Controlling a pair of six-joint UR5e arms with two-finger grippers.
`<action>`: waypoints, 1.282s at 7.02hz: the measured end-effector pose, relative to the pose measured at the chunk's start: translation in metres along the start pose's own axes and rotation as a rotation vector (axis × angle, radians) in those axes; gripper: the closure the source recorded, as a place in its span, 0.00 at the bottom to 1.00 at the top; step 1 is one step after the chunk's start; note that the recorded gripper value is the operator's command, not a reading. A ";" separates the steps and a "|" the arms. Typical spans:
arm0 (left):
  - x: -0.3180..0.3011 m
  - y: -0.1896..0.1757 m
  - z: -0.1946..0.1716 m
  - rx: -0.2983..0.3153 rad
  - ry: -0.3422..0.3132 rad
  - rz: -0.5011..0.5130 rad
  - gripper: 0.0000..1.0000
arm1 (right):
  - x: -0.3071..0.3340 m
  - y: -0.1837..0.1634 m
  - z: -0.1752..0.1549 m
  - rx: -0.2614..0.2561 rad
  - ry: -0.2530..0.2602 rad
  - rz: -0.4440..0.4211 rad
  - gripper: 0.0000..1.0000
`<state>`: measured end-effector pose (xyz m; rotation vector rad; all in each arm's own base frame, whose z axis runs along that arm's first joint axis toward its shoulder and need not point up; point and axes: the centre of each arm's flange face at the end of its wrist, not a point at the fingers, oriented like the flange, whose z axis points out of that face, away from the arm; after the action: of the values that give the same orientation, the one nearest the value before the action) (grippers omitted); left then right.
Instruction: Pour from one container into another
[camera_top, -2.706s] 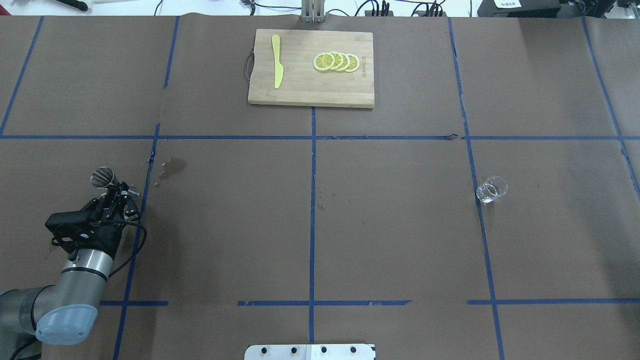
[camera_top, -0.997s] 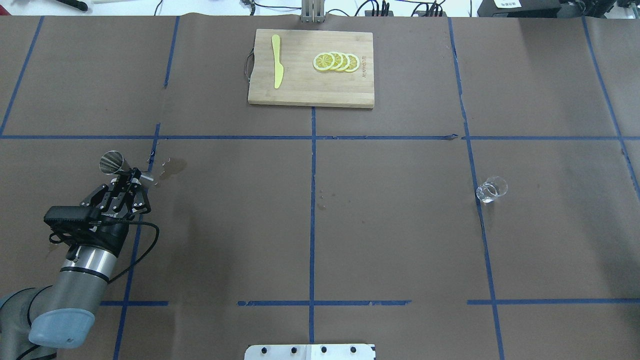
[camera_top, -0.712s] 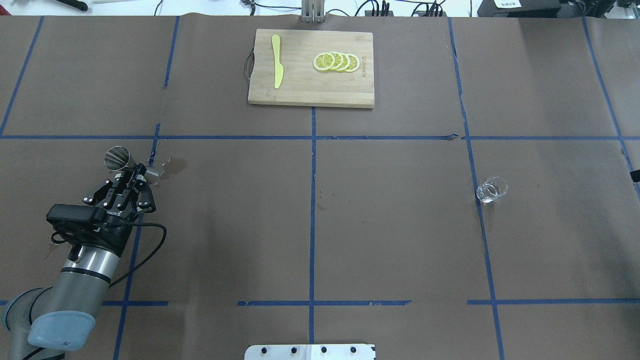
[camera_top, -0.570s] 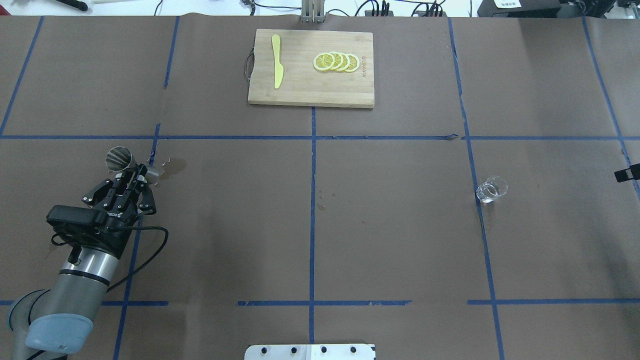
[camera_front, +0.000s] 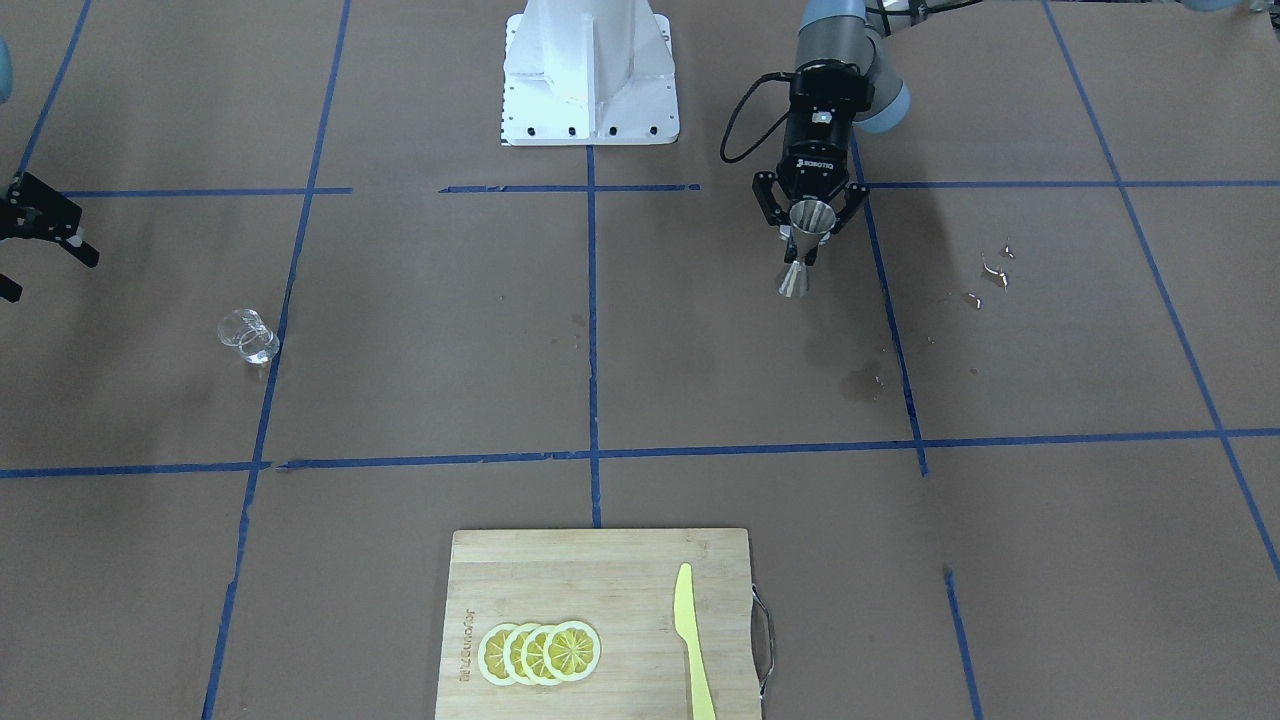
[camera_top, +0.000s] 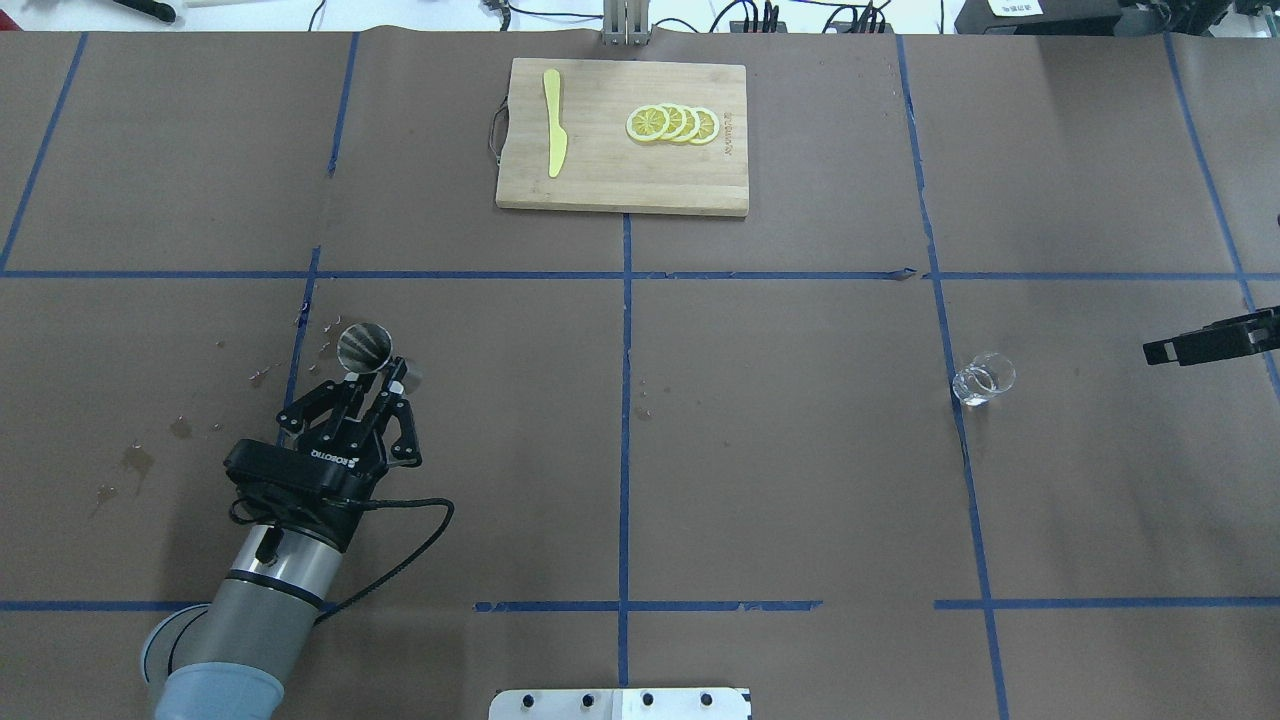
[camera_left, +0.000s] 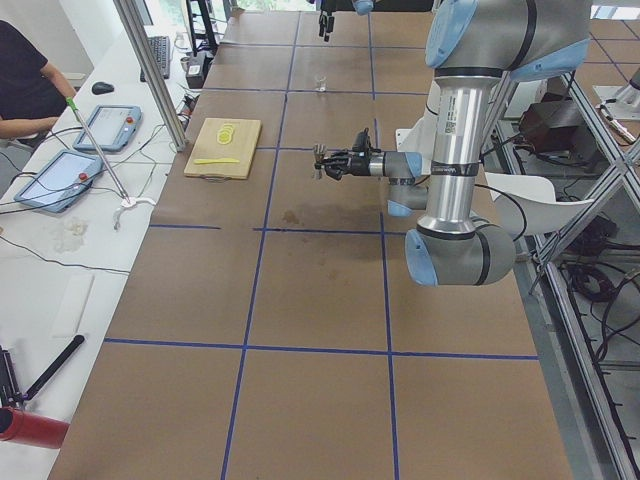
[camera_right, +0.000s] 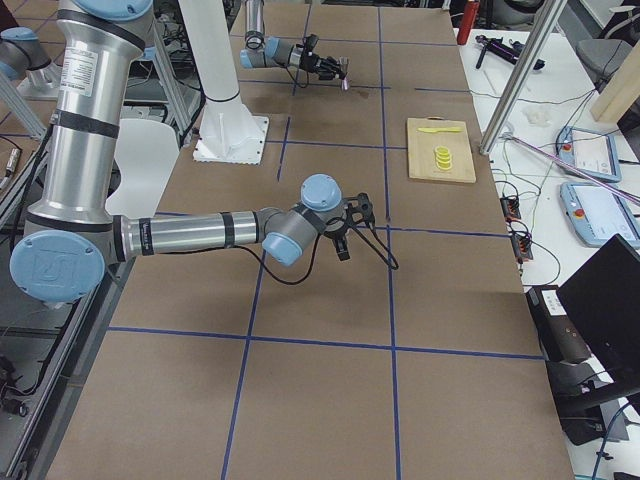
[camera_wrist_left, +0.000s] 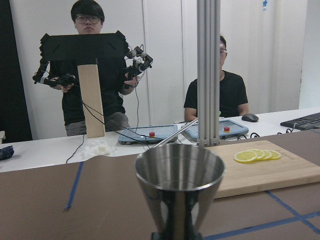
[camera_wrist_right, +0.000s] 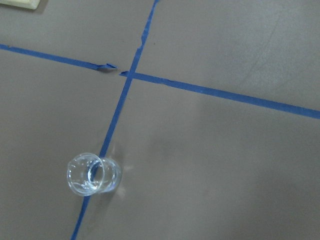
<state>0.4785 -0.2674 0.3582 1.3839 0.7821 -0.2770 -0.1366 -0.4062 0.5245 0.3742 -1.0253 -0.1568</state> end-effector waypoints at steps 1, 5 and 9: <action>0.018 -0.001 0.000 -0.038 0.066 -0.004 1.00 | -0.016 0.003 0.010 0.062 0.007 -0.016 0.00; 0.066 0.002 0.004 -0.136 0.241 -0.018 1.00 | -0.074 0.022 0.035 0.155 0.032 0.011 0.00; 0.079 -0.003 0.008 -0.140 0.268 -0.033 1.00 | -0.120 0.090 0.082 0.331 0.226 -0.034 0.00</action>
<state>0.5360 -0.2548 0.3052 1.2914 1.0267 -0.0599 -0.2733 -0.3058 0.4997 0.6940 -0.8209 0.0266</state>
